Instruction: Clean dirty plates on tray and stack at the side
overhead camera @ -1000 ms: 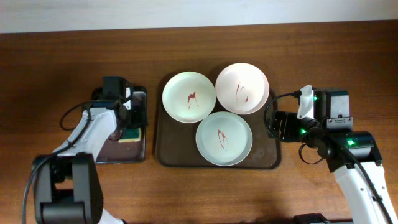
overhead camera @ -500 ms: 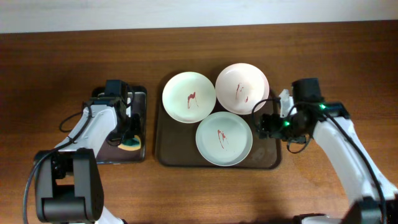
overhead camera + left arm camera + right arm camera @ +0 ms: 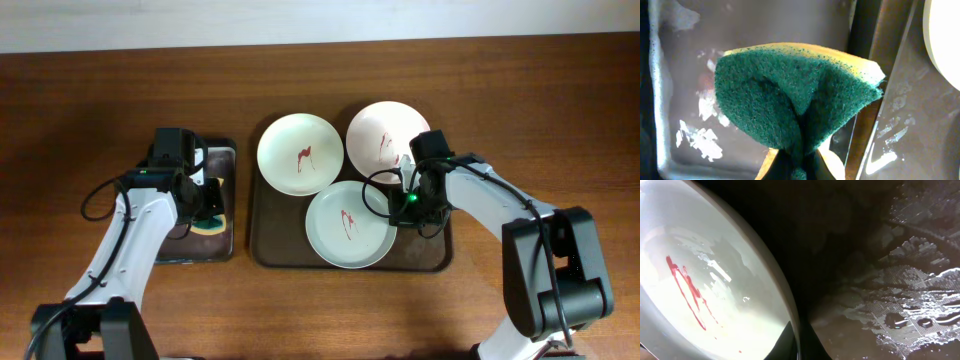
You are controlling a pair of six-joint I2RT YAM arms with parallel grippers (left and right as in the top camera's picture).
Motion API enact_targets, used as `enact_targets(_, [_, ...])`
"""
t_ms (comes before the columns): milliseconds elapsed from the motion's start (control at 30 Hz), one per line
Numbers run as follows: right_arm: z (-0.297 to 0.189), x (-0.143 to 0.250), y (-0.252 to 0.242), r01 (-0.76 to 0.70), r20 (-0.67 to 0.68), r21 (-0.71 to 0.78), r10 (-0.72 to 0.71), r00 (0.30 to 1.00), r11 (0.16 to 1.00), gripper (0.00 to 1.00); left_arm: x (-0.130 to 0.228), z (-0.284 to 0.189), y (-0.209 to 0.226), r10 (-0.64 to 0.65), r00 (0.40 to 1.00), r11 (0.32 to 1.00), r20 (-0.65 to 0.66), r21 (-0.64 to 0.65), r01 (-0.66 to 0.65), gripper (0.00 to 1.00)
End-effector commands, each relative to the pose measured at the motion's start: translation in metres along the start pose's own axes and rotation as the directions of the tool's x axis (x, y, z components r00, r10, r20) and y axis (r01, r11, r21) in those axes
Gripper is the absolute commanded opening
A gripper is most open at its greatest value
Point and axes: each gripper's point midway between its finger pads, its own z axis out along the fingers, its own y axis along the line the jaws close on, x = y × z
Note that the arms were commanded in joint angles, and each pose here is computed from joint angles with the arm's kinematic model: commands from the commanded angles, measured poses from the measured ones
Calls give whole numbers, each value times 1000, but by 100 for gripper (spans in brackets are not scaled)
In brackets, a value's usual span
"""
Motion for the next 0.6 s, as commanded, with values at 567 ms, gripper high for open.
enact_targets(567, [5, 0, 2, -9, -5, 3, 9, 1000, 1000, 4, -120, -102, 14, 57, 802, 993, 595, -116, 15, 0])
